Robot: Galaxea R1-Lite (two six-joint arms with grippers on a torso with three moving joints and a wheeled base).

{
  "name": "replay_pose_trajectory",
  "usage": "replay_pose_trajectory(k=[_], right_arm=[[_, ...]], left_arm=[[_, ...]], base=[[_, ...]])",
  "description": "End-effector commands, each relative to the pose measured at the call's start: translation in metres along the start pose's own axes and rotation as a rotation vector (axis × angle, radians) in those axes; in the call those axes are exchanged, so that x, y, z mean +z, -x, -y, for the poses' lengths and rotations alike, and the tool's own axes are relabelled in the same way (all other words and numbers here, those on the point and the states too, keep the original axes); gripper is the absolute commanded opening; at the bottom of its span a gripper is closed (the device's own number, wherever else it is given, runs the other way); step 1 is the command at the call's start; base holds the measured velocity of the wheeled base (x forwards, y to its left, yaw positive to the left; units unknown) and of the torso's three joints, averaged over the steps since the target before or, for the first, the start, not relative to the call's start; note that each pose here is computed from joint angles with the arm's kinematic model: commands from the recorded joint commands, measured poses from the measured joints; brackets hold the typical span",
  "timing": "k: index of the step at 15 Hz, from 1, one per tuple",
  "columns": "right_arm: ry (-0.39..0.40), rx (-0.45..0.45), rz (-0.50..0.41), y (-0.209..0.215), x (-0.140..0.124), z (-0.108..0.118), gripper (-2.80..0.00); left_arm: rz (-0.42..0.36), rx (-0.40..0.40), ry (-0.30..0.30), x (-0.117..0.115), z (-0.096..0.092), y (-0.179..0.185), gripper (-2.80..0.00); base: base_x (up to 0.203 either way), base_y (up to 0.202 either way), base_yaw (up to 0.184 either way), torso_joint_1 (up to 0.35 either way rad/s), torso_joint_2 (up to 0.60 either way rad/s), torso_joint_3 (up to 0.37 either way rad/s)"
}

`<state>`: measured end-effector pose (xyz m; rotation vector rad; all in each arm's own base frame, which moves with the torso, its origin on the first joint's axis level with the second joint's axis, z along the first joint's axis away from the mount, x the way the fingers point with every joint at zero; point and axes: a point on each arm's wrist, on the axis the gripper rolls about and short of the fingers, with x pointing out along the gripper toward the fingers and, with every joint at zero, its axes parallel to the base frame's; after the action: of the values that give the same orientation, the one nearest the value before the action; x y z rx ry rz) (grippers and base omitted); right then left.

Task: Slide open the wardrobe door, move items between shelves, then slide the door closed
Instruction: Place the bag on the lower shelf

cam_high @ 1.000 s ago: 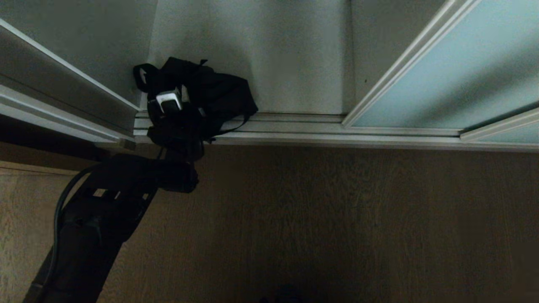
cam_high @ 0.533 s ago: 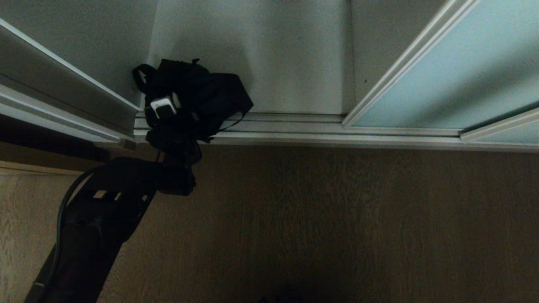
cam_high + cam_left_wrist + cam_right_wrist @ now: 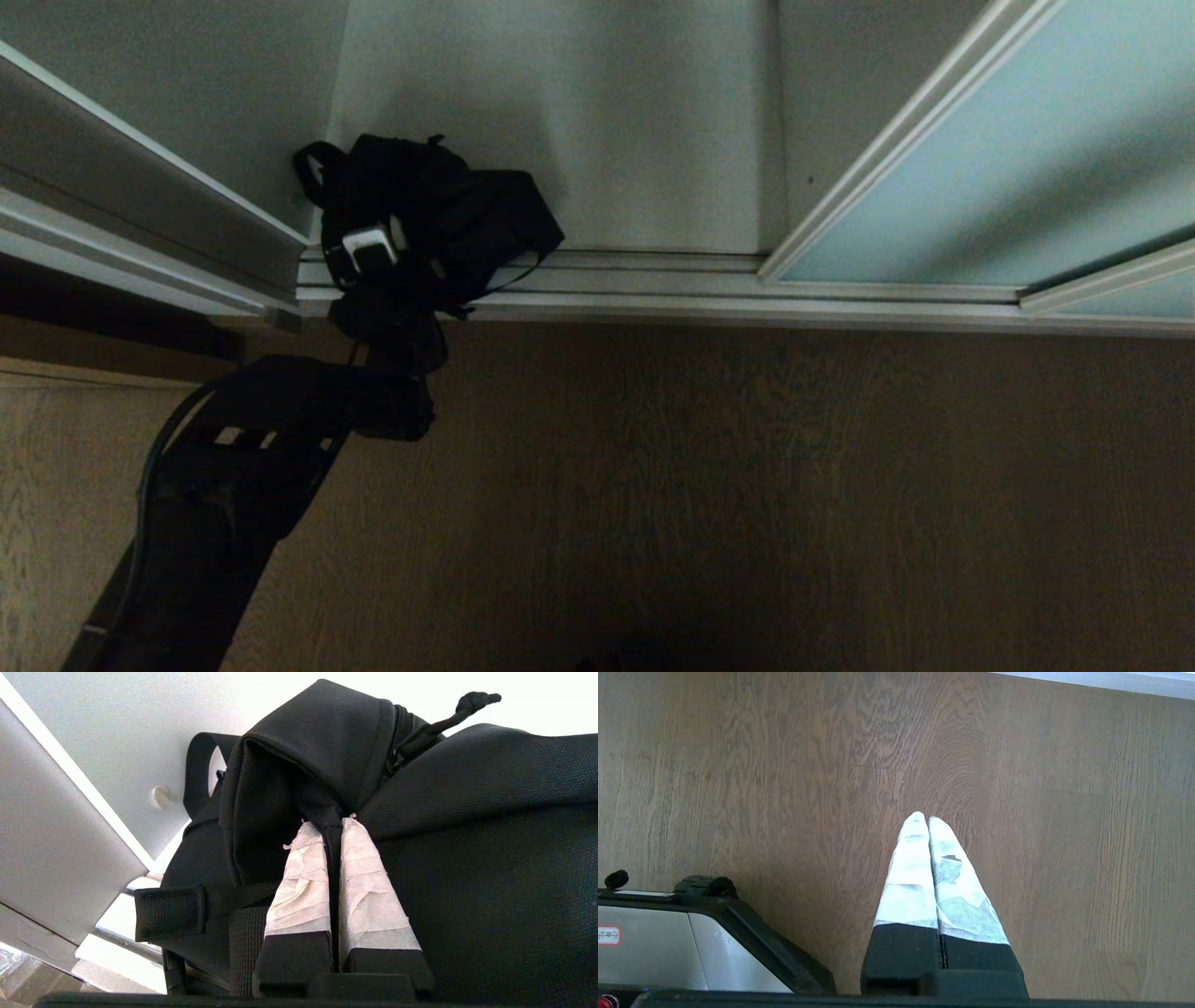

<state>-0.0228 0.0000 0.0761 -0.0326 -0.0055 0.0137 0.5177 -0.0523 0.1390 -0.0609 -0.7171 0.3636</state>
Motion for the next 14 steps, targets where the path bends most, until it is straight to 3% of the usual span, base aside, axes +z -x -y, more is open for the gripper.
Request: replay_pose_trajectory(k=[1, 8, 14], right_arm=[[0.001, 0.001, 0.004, 0.0003, 0.0, 0.0, -2.8], [0.001, 0.001, 0.004, 0.0003, 0.0, 0.0, -2.8], [0.001, 0.0, 0.004, 0.0003, 0.0, 0.0, -2.8]], left_arm=[[0.01, 0.003, 0.003, 0.0026, 0.0002, -0.0007, -2.8], [0.016, 0.004, -0.006, 0.0066, 0.0025, -0.0016, -2.8], [0.014, 0.005, -0.004, 0.0059, 0.0031, -0.0009, -2.8]], base=[[0.0, 0.0, 0.0, 0.0, 0.0, 0.0], [0.0, 0.0, 0.0, 0.0, 0.0, 0.0], [0.178, 0.0, 0.0, 0.001, 0.0, 0.003]])
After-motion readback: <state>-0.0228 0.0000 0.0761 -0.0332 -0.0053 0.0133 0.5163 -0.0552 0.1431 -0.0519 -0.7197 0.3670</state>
